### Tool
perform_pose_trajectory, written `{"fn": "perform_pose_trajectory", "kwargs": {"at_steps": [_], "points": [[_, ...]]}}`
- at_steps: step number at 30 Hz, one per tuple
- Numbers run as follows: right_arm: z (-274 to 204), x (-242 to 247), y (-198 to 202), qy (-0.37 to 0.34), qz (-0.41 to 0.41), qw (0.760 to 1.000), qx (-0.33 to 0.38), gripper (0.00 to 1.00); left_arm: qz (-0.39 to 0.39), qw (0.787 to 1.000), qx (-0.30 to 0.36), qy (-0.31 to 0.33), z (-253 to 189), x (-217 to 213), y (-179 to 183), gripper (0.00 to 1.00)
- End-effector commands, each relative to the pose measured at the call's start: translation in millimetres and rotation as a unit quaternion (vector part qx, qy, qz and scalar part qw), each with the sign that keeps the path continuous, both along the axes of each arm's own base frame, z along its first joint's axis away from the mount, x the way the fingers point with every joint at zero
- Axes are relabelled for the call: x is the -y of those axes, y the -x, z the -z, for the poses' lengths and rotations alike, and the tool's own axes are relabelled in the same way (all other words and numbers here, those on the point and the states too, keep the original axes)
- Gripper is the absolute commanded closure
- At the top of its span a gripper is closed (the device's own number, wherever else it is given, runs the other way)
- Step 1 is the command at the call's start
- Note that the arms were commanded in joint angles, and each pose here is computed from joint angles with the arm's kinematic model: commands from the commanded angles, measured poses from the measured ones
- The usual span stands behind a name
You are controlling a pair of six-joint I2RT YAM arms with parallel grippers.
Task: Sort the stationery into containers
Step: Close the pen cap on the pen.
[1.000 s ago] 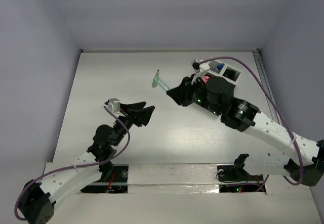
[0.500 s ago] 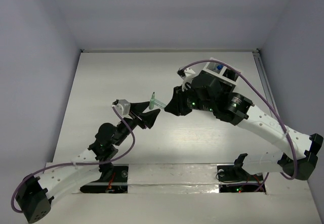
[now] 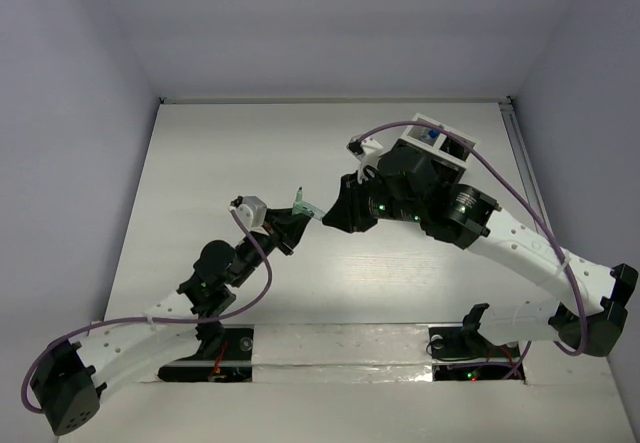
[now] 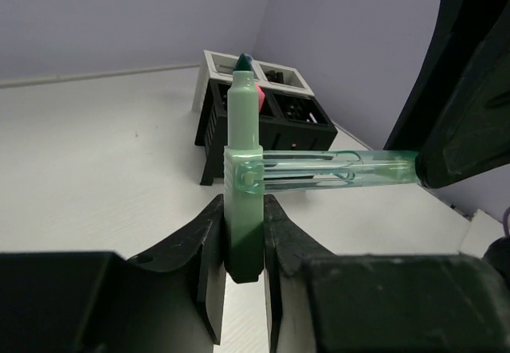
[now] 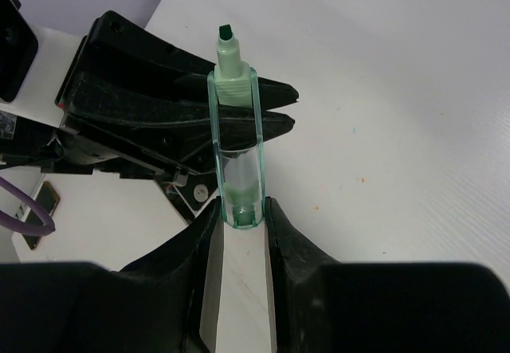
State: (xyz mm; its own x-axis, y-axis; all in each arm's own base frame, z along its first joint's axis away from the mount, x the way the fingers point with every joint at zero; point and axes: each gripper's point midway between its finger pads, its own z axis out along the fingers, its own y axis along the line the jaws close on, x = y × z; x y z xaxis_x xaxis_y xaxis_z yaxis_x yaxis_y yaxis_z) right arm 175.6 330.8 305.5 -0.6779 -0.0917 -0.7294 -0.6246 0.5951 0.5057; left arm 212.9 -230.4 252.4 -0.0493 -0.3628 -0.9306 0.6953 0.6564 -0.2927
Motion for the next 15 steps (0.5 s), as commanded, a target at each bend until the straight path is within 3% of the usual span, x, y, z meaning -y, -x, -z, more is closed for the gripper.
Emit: {"fn": "perform_pose_trajectory", "kwargs": {"at_steps": [1,15], "points": [[-14.4,5.3,-2.2,-0.013,0.006,1.000,0.018,1.00,-0.007,0.999,0.030,0.037,-37.9,-3.5,-0.7,1.00],[-55.3,29.5,-34.6,-0.008,0.083,0.991,0.108,1.00,0.048,0.999,-0.003,-0.010,-6.9,16.3,18.7,1.00]]}}
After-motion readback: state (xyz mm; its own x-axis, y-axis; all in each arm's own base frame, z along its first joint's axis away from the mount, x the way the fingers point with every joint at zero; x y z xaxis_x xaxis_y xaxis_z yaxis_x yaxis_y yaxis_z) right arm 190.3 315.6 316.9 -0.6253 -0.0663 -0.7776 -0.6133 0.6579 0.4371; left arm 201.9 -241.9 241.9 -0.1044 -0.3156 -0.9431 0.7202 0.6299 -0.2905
